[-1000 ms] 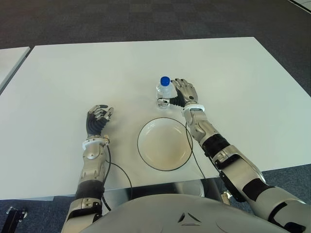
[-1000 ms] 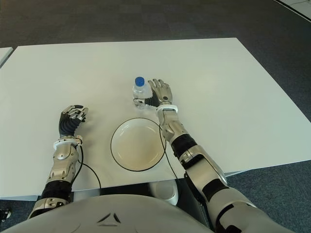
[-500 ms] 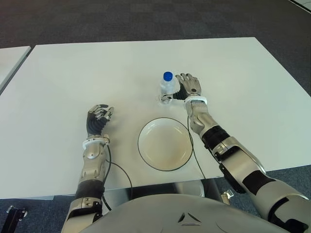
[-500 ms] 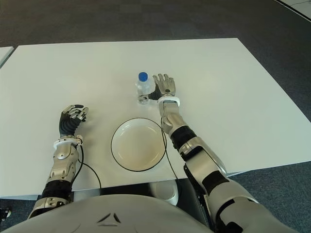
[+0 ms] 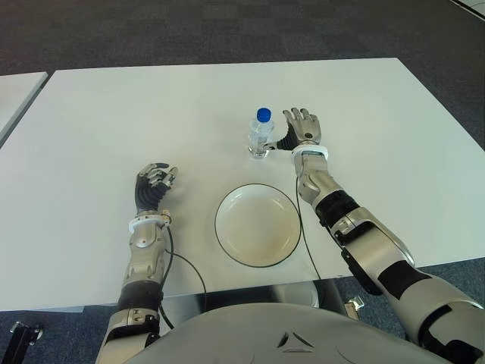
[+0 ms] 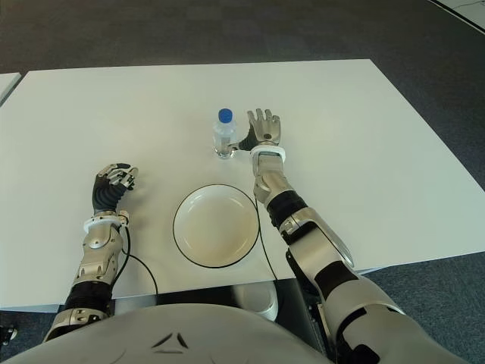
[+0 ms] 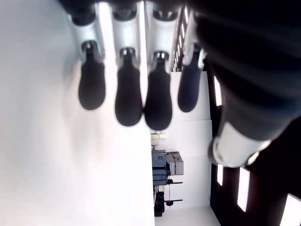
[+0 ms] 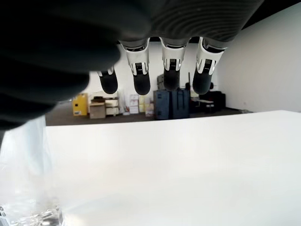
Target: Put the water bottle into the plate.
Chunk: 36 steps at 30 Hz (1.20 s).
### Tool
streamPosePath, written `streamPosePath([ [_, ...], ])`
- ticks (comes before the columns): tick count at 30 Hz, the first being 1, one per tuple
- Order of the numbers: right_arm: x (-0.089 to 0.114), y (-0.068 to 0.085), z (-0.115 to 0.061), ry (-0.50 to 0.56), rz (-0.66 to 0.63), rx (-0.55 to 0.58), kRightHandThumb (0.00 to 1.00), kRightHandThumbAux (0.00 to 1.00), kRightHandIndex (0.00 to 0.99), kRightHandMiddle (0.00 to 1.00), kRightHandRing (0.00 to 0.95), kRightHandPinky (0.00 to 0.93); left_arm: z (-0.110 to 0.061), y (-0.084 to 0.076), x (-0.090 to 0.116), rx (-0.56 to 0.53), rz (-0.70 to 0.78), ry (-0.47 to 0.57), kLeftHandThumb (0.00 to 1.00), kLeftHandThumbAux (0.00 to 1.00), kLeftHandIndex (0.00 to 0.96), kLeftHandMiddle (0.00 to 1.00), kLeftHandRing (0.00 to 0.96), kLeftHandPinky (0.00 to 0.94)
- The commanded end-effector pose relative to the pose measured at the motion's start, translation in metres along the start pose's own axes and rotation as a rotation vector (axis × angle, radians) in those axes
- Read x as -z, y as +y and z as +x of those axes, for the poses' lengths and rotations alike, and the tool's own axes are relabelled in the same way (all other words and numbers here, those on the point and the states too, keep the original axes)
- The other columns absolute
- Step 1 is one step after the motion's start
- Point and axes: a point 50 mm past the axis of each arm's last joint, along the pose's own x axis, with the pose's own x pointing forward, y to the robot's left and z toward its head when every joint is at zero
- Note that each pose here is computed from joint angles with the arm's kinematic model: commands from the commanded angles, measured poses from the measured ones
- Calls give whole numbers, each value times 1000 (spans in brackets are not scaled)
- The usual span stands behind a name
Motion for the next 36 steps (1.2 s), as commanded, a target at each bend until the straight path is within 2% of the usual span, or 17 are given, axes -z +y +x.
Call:
streamPosePath([
  [1,0,-6,5,0,55,49,645,468,46,28,36,172,-5,2,13,-6,-7,73,705,711,434,677,658,627],
  [9,2,-10,8,-1,126,85,655,490,86,108,111,222,-5,2,13,-4,-16,66,707,710,435,680,659,630],
  [16,4,-11,10,-15,339,79,698,512,117,127,133,224,-4,2,13,-13,-16,64,708,710,435,674,651,621],
  [19,4,-11,11,-52,468,62,706,515,121,120,132,222,-5,2,13,-15,-12,64,708,710,435,674,652,627],
  [23,4,-10,12,-106,592,32,700,519,104,89,106,180,-5,2,13,-15,-5,65,708,711,435,677,656,630],
  [27,3,-8,12,-158,713,-19,650,516,60,32,53,119,-5,3,14,-23,7,70,707,711,435,681,660,631],
  [36,-1,-7,15,-220,794,-101,555,397,2,0,2,18,-6,3,12,-19,7,63,708,710,436,683,660,630],
])
